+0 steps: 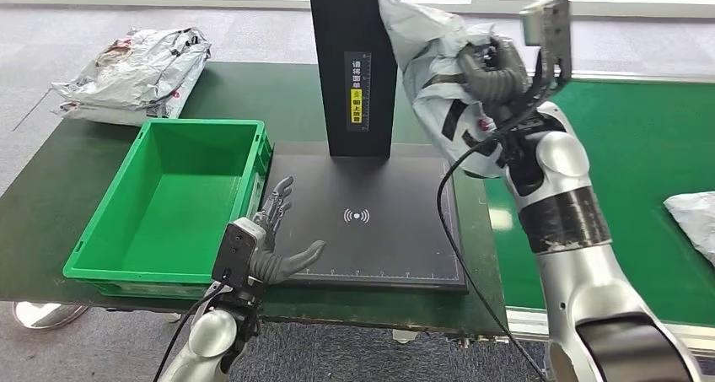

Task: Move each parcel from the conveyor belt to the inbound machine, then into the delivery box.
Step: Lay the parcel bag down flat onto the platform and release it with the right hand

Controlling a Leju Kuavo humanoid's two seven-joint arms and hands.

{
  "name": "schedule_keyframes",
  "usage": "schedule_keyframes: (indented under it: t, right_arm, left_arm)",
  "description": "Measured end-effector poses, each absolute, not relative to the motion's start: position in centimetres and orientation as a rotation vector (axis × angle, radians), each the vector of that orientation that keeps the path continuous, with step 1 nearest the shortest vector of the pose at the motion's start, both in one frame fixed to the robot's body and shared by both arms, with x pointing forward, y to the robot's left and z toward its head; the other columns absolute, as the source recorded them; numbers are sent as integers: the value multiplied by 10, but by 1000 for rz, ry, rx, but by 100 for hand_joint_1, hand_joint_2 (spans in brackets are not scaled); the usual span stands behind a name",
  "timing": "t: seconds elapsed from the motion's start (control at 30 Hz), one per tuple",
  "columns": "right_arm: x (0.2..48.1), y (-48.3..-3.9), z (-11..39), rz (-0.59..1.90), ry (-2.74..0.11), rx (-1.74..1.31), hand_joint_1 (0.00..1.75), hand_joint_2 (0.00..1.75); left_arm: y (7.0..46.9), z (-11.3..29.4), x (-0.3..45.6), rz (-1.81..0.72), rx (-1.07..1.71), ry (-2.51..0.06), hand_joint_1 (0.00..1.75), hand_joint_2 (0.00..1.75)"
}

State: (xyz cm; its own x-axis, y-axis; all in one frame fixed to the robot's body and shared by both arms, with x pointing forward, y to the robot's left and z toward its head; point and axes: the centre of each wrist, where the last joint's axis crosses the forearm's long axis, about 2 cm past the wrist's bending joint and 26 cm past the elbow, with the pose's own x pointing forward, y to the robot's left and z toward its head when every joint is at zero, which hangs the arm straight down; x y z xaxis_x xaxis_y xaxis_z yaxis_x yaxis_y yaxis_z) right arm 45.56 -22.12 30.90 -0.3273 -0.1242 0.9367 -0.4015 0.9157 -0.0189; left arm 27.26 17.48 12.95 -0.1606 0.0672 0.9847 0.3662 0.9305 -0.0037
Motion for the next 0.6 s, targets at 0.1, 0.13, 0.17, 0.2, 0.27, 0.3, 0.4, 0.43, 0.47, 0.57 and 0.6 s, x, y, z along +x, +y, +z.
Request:
schedule_keyframes:
  t: [0.1,0.13,0.17,0.2,0.27,0.3,0.4,0.43,0.47,0.57,0.6]
  right_arm:
    - [462,-200,294,438,-1757,398,0,175]
    - [463,-194,287,483,-1706,403,0,175]
    - [463,-188,280,525,-1655,407,0,175]
    - [462,-184,273,563,-1606,410,0,175]
    - [460,-176,257,621,-1517,413,0,175]
    - [458,-174,250,641,-1483,412,0,175]
    - [455,-170,236,671,-1422,407,0,175]
    - [455,-169,233,676,-1410,406,0,175]
    - [454,-169,231,679,-1399,404,0,175]
    - [453,-169,225,689,-1366,398,0,175]
    - [453,-169,223,693,-1354,397,0,175]
  left_arm:
    - [175,132,274,-270,-331,-1729,0,175]
    - [176,132,275,-269,-331,-1731,0,175]
    - [176,132,275,-269,-331,-1731,0,175]
    - [177,132,275,-269,-330,-1731,0,175]
    - [178,132,275,-270,-329,-1731,0,175]
    - [179,132,275,-271,-329,-1731,0,175]
    - [182,132,275,-274,-325,-1733,0,175]
    - [182,132,275,-275,-324,-1733,0,175]
    - [183,132,275,-276,-323,-1733,0,175]
    - [184,132,276,-278,-321,-1732,0,175]
    - [184,132,275,-279,-320,-1732,0,175]
